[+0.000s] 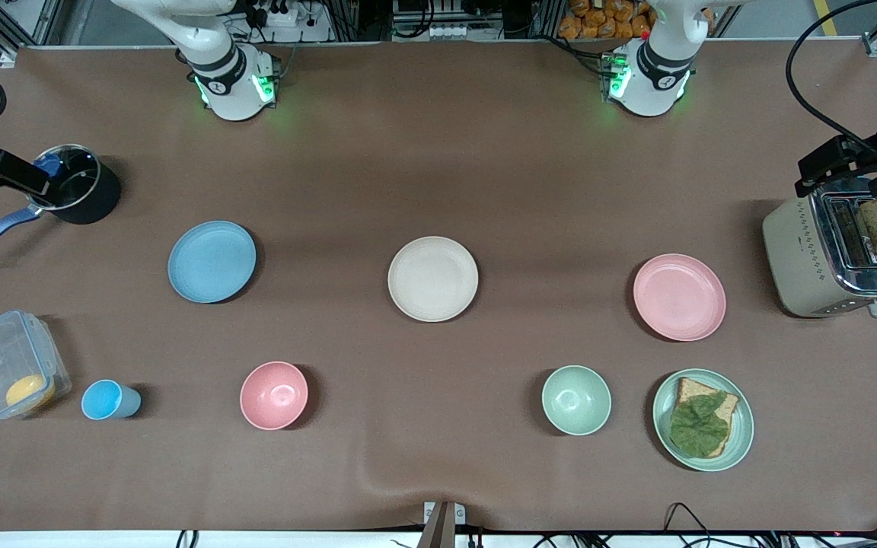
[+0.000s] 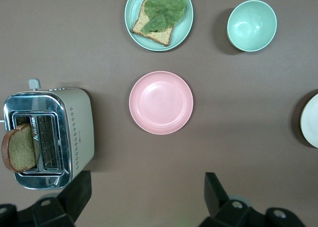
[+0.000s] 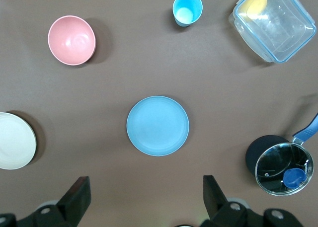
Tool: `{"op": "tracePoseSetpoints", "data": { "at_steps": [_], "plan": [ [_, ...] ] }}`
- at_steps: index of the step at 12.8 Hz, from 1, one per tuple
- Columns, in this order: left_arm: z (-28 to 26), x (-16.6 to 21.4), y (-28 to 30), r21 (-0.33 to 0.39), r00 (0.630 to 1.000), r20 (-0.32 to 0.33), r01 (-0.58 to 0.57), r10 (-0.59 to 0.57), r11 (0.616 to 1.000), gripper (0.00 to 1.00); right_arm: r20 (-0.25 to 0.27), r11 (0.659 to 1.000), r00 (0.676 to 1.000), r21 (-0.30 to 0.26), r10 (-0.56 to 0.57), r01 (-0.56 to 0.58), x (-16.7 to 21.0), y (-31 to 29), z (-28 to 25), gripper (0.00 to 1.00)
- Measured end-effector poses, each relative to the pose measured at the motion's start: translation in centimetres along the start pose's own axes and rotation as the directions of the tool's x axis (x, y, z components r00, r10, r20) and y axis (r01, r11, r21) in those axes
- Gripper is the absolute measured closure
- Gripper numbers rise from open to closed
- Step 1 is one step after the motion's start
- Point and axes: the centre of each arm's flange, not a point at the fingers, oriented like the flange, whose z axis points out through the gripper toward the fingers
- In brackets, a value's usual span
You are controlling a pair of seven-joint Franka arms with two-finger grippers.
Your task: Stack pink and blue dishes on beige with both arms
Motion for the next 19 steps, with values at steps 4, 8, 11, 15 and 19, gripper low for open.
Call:
{"op": "tracePoseSetpoints", "data": {
  "at_steps": [4,8,11,15,19],
  "plan": [
    [-0.1,0.0,-0.2,0.0,1.0,-0.001,0.003,-0.003,1.0,0.0,0.001,1.0,1.0,0.0,0.0,0.0,0.0,0.0,0.0,0.0],
    [-0.2,-0.1,-1.2,0.0,1.0,0.005,0.007,-0.007,1.0,0.0,0.002,1.0,1.0,0.0,0.0,0.0,0.0,0.0,0.0,0.0],
    [1.1,-0.1,-1.7,0.0,0.999,0.034,0.003,-0.003,1.0,0.0,0.003,1.0,1.0,0.0,0.0,0.0,0.0,0.0,0.0,0.0],
    [5.0,0.9,-2.3,-0.001,0.999,0.046,0.013,-0.013,1.0,0.0,0.003,1.0,1.0,0.0,0.001,-0.001,0.0,0.0,0.0,0.0],
    [10.0,1.8,-3.2,-0.002,0.999,0.036,0.028,-0.028,1.0,0.0,0.004,1.0,1.0,-0.001,0.001,-0.001,0.0,0.0,0.1,0.0]
  ]
}}
